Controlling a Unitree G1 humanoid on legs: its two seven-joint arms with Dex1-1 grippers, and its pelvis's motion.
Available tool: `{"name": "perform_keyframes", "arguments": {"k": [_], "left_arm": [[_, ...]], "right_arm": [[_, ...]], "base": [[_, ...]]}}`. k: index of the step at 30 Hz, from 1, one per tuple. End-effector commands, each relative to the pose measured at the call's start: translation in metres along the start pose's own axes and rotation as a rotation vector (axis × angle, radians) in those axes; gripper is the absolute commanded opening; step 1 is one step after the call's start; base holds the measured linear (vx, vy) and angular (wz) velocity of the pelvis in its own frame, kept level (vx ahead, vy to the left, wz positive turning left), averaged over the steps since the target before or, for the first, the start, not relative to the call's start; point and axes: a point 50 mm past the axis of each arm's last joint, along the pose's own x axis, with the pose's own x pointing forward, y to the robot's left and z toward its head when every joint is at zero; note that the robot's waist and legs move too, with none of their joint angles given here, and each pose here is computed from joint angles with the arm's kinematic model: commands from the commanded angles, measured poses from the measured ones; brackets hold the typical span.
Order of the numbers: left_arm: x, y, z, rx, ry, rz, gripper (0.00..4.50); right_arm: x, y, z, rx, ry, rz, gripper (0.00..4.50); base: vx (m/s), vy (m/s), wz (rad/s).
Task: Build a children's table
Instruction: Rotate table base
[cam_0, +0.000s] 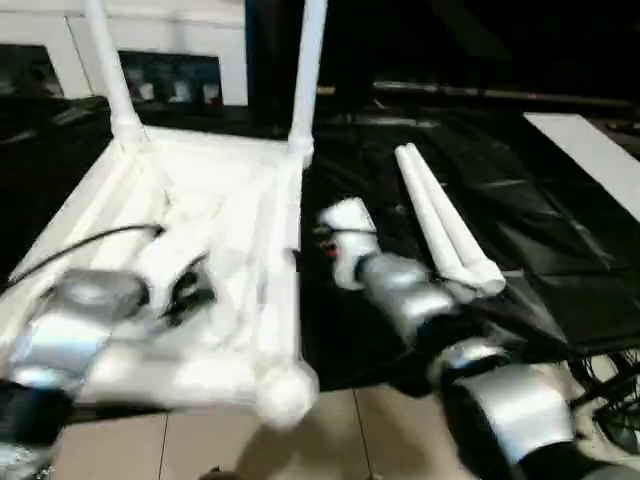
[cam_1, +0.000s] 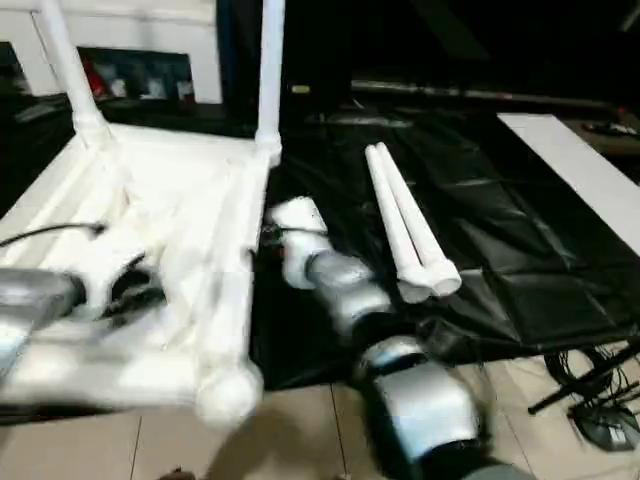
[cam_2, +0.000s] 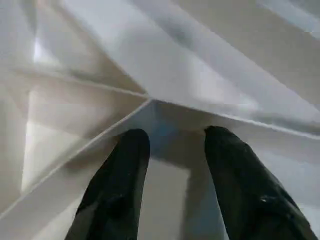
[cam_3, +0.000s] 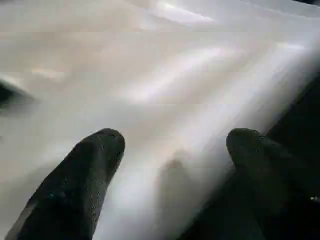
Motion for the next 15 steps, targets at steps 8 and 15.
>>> {"name": "perform_keyframes", "arguments": {"k": [8,15], "left_arm": [[0.018,0.010,0.026,0.046,-0.113,0.120,2.16],[0.035,0.030,0.044,0.097,-0.192,0.405,2.16]], "right_arm": [[-0.030,-0.051,0.031,-0.066,-0.133,-0.151,3.86],[-0.057,-0.071,0.040,-0.101,-0.196,-0.220,3.86]], "base": [[0.000,0.000,0.00],[0.000,0.000,0.00]]}}
